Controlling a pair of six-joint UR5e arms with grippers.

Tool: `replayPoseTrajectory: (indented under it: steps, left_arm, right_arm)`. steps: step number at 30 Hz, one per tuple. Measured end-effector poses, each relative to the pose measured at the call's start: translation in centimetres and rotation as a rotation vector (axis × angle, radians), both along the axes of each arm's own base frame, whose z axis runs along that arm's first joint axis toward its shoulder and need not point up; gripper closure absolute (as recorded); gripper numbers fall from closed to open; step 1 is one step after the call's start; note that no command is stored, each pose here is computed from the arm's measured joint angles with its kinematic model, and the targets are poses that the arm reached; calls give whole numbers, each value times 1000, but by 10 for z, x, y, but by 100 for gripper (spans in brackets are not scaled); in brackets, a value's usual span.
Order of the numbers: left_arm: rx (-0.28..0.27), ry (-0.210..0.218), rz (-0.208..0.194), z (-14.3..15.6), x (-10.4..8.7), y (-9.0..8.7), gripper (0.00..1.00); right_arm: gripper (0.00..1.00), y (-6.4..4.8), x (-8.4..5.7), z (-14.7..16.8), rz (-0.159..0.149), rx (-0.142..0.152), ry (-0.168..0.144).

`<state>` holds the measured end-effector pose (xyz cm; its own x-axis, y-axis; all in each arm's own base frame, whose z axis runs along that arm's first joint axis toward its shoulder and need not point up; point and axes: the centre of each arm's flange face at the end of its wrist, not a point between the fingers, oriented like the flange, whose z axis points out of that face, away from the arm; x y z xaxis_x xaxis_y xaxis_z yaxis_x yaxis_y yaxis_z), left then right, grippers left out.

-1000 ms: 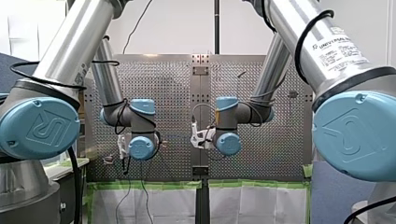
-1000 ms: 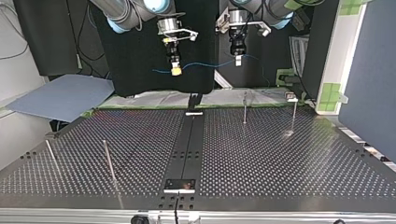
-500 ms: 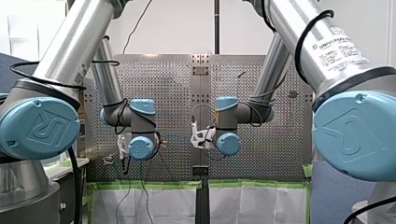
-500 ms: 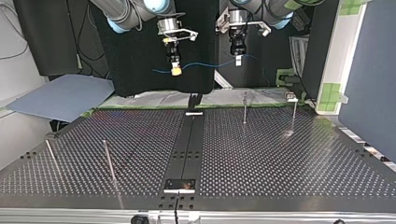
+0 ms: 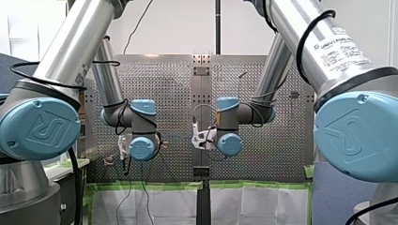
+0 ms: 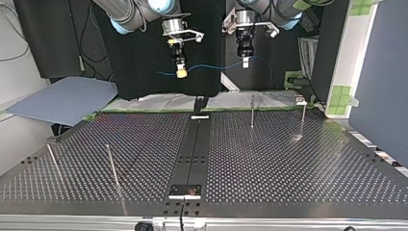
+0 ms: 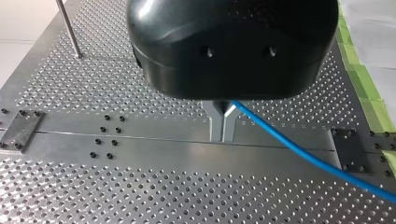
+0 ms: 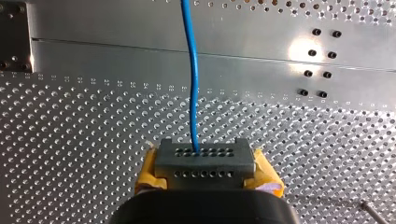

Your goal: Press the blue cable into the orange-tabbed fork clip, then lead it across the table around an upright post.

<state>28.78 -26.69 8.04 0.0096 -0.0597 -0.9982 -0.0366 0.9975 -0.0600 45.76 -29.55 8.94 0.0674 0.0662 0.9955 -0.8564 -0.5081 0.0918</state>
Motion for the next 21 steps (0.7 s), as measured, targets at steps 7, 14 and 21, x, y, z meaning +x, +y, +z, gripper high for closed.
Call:
replayPoseTrajectory:
  steps: [7, 14, 21]
  left_arm:
    - [0, 0, 0, 0, 0, 0, 100]
    - [38, 59, -3, -17, -14, 9, 100]
    - [88, 141, -3, -39, -40, 25, 100]
  right_arm:
    - [100, 0, 0, 0, 0, 0, 0]
    - [100, 19, -5, -25, 11, 68, 41]
    - [100, 28, -13, -52, 12, 136, 108]
